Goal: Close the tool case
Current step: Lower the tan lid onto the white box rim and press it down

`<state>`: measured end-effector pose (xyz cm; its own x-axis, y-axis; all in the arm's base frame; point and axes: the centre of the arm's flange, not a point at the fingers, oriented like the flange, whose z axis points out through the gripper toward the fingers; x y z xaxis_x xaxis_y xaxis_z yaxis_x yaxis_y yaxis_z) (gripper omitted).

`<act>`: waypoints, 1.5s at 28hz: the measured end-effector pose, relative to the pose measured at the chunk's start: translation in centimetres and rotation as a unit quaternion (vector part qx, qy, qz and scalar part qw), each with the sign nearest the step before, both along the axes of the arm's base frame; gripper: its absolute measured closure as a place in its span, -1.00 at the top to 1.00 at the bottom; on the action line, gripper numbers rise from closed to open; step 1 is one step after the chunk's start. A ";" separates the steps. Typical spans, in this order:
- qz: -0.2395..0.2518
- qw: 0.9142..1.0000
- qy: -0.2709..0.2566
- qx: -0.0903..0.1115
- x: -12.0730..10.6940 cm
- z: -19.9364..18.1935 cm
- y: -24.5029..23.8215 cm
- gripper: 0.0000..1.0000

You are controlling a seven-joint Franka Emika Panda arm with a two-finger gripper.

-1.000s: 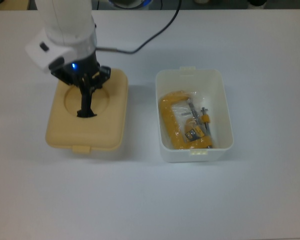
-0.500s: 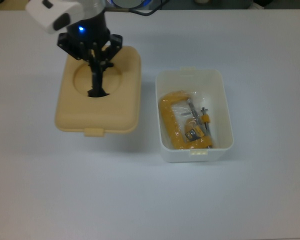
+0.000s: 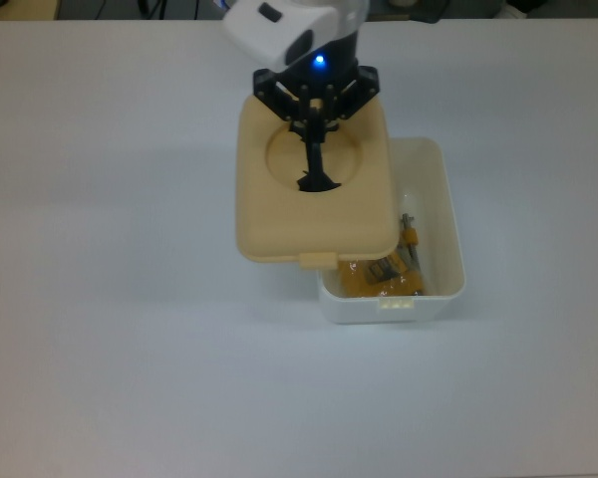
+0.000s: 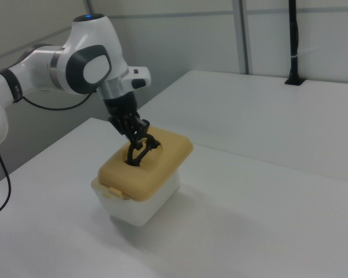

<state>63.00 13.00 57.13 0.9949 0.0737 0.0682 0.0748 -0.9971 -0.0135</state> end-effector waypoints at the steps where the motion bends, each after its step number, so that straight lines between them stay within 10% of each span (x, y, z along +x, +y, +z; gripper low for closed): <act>1: 0.001 1.000 0.001 0.000 0.0 -0.1 0.4 -0.79; 42: -0.012 0.999 0.017 -0.027 0.7 -6.7 9.0 -0.79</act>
<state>63.71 21.99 50.46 0.9982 0.0514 0.0307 0.0503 -0.9980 0.0373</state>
